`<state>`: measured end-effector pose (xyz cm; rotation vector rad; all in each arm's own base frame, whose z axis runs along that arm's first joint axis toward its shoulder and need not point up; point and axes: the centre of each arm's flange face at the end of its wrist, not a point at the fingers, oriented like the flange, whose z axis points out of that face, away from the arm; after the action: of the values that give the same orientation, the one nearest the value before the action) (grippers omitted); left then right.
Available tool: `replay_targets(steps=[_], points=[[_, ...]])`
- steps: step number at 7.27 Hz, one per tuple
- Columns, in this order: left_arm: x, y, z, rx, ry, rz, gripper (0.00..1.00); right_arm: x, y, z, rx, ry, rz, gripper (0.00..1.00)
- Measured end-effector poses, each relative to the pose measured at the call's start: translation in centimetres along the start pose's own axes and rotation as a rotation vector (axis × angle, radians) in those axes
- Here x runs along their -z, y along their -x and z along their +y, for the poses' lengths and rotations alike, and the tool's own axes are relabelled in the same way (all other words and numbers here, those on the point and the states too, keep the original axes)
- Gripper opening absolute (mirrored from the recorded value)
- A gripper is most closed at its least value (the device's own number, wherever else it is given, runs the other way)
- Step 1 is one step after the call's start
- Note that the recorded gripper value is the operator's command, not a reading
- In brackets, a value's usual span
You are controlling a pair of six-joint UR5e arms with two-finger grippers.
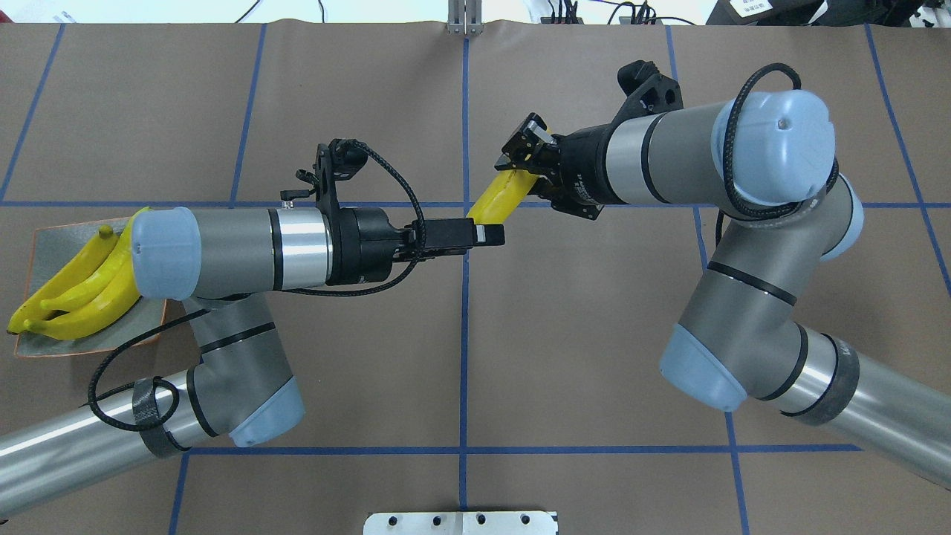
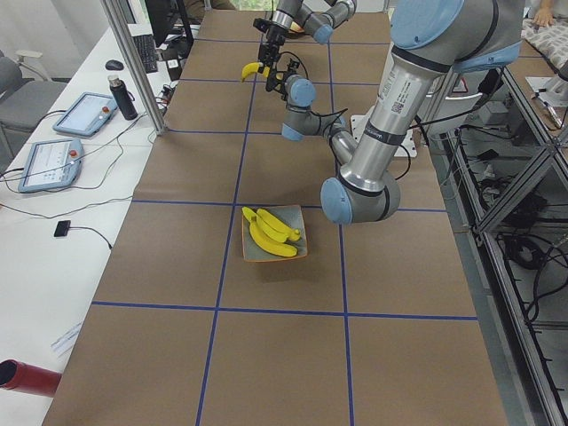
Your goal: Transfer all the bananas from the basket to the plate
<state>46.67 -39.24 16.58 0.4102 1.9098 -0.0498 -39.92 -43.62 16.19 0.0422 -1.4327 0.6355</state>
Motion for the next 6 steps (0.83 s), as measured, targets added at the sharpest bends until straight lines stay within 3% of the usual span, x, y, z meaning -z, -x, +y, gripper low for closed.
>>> replay_targets(steps=[1, 2, 3, 4, 5, 6], points=[[0.0, 0.1, 0.0, 0.000, 0.001, -0.001, 0.99, 0.4, 0.0, 1.0, 0.002, 0.009, -0.010, 0.00], [0.0, 0.2, 0.1, 0.000, 0.001, -0.002, 0.85, 0.6, 0.1, 1.6, 0.004, 0.016, -0.017, 0.00], [0.0, 0.2, 0.1, 0.000, 0.001, -0.002, 0.52, 0.7, 0.3, 2.0, 0.005, 0.022, -0.022, 0.00], [0.0, 0.0, 0.1, -0.002, 0.001, 0.003, 0.09, 0.6, 0.3, 2.3, 0.006, 0.027, -0.022, 0.00], [0.1, -0.1, 0.1, -0.006, 0.000, 0.010, 0.00, 0.4, 0.3, 2.6, 0.008, 0.031, -0.021, 0.16], [0.2, -0.2, 0.1, -0.009, 0.000, 0.015, 0.00, 0.4, 0.3, 2.8, 0.011, 0.033, -0.022, 0.99]])
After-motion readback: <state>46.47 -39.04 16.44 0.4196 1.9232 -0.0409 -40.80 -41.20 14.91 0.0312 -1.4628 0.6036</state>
